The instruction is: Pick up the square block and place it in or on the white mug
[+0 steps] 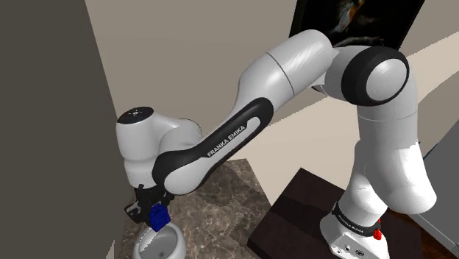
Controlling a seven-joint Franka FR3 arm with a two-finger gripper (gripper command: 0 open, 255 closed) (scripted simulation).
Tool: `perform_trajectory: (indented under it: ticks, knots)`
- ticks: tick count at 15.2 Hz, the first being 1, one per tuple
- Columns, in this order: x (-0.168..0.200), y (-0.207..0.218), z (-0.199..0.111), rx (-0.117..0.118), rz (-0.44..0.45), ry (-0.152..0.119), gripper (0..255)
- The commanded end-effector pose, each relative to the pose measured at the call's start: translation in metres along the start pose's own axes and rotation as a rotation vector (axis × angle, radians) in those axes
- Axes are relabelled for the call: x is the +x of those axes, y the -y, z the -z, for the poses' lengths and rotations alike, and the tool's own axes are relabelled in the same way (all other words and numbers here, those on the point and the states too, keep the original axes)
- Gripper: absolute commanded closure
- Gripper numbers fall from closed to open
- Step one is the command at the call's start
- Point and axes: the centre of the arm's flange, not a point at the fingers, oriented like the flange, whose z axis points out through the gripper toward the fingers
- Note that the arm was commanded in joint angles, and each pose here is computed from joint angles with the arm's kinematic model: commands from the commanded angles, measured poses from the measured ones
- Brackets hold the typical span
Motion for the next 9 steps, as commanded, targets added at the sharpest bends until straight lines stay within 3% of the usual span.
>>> perform_trajectory:
  ticks: [1,9]
  knots:
    - [-0.006,0.005,-0.008,0.000,-0.002,-0.001,255]
    - [-0.007,0.005,-0.050,0.000,-0.002,-0.001,255]
